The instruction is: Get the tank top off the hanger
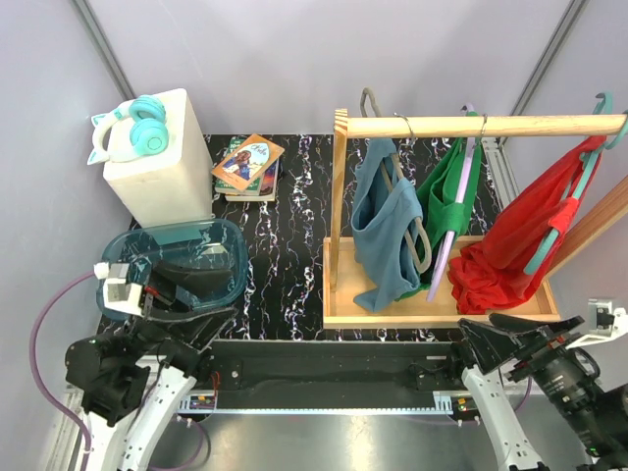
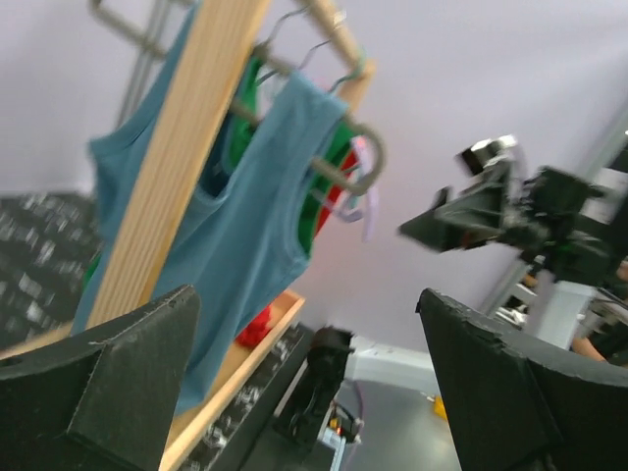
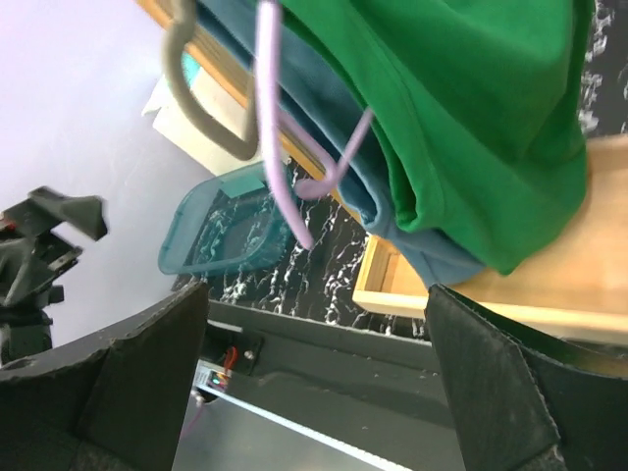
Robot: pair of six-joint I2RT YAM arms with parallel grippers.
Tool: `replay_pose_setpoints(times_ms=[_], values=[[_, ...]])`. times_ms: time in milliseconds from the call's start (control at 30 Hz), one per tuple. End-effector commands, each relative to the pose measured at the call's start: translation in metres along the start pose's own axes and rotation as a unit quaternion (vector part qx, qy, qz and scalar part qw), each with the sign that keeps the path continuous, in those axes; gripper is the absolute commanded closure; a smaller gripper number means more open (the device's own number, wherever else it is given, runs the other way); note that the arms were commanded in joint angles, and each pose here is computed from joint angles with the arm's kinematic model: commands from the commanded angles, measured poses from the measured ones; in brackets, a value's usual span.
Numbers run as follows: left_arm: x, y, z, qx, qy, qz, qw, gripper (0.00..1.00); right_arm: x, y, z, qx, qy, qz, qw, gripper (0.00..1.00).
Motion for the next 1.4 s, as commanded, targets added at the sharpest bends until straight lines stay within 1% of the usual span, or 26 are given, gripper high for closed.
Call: replay_pose_setpoints(times_ms=[0, 33, 100, 167, 200, 233, 333, 467, 567, 600, 667, 700, 733, 800, 833, 867, 900, 933, 967, 1033, 1167, 1200, 1267, 1300, 1367], values=[[0.025, 0.012, 0.027, -0.131, 0.06, 0.07, 0.987, 0.01, -0.014, -0.009, 0.01, -0.04, 0.073, 0.058, 0.995, 0.0], [0.028, 0.017, 0.029, -0.175, 0.093, 0.076, 0.977, 0.01, -0.018, -0.011, 0.014, -0.049, 0.077, 0.053, 0.994, 0.0], [0.03, 0.019, 0.032, -0.213, 0.112, 0.092, 0.966, 0.01, -0.031, -0.02, 0.021, -0.043, 0.087, 0.049, 0.994, 0.0], [0.029, 0.022, 0.031, -0.218, 0.09, 0.113, 0.965, 0.01, -0.043, -0.029, 0.029, -0.034, 0.094, 0.051, 0.994, 0.0], [0.029, 0.024, 0.031, -0.217, 0.076, 0.115, 0.966, 0.01, -0.047, -0.033, 0.032, -0.045, 0.09, 0.052, 0.994, 0.0], [0.028, 0.025, 0.031, -0.226, 0.073, 0.11, 0.965, 0.01, -0.05, -0.037, 0.035, -0.053, 0.087, 0.055, 0.993, 0.01], [0.027, 0.029, 0.03, -0.231, 0.055, 0.092, 0.967, 0.01, -0.066, -0.066, 0.036, -0.062, 0.057, 0.101, 0.991, 0.0], [0.025, 0.029, 0.031, -0.229, 0.038, 0.097, 0.968, 0.01, -0.084, -0.069, 0.05, -0.093, 0.059, 0.102, 0.989, 0.0], [0.026, 0.023, 0.034, -0.225, 0.045, 0.124, 0.965, 0.01, -0.089, -0.082, 0.052, -0.123, 0.044, 0.139, 0.982, 0.0], [0.026, 0.019, 0.035, -0.219, 0.049, 0.141, 0.964, 0.01, -0.089, -0.085, 0.052, -0.136, 0.045, 0.156, 0.977, 0.0], [0.023, 0.014, 0.033, -0.207, 0.049, 0.152, 0.965, 0.01, -0.092, -0.091, 0.049, -0.121, 0.056, 0.164, 0.977, 0.0], [0.022, 0.007, 0.033, -0.195, 0.057, 0.167, 0.965, 0.01, -0.092, -0.091, 0.047, -0.111, 0.062, 0.168, 0.978, 0.0], [0.02, 0.004, 0.031, -0.182, 0.059, 0.174, 0.966, 0.01, -0.095, -0.091, 0.044, -0.094, 0.074, 0.157, 0.98, 0.0], [0.013, -0.006, 0.024, -0.144, 0.067, 0.184, 0.97, 0.01, -0.095, -0.096, 0.041, -0.085, 0.079, 0.159, 0.981, 0.0], [0.011, -0.012, 0.026, -0.139, 0.078, 0.192, 0.968, 0.01, -0.095, -0.099, 0.039, -0.085, 0.087, 0.163, 0.979, 0.0], [0.008, -0.017, 0.025, -0.134, 0.093, 0.19, 0.968, 0.02, -0.096, -0.1, 0.038, -0.08, 0.095, 0.16, 0.979, 0.0], [0.004, -0.023, 0.021, -0.107, 0.095, 0.189, 0.972, 0.03, -0.101, -0.099, 0.038, -0.07, 0.113, 0.147, 0.98, 0.0], [0.002, -0.029, 0.023, -0.103, 0.103, 0.191, 0.971, 0.04, -0.107, -0.099, 0.034, -0.037, 0.127, 0.123, 0.984, 0.0], [-0.003, -0.033, 0.019, -0.094, 0.104, 0.182, 0.973, 0.04, -0.112, -0.097, 0.033, -0.023, 0.136, 0.106, 0.985, 0.0], [-0.007, -0.037, 0.019, -0.095, 0.104, 0.178, 0.974, 0.04, -0.124, -0.089, 0.036, -0.006, 0.154, 0.059, 0.986, 0.0], [-0.006, -0.041, 0.022, -0.094, 0.115, 0.188, 0.971, 0.04, -0.143, -0.083, 0.045, 0.002, 0.163, -0.004, 0.987, 0.0], [-0.004, -0.041, 0.024, -0.096, 0.118, 0.191, 0.97, 0.04, -0.15, -0.081, 0.048, 0.0, 0.167, -0.022, 0.986, 0.0], [0.0, -0.04, 0.029, -0.105, 0.125, 0.191, 0.968, 0.04, -0.156, -0.081, 0.052, -0.003, 0.17, -0.037, 0.985, 0.0], [0.002, -0.04, 0.031, -0.107, 0.128, 0.192, 0.967, 0.04, -0.16, -0.082, 0.056, -0.018, 0.171, -0.05, 0.984, 0.0], [0.005, -0.039, 0.033, -0.111, 0.132, 0.194, 0.966, 0.04, -0.157, -0.085, 0.063, -0.062, 0.168, -0.044, 0.983, 0.0]])
Point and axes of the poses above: each gripper's point midway between its finger pads, its own y axis back along the fingers, its own z axis along the line the jaws close on, x = y × z, the point moved 9 cm from there along y, back along the fingers
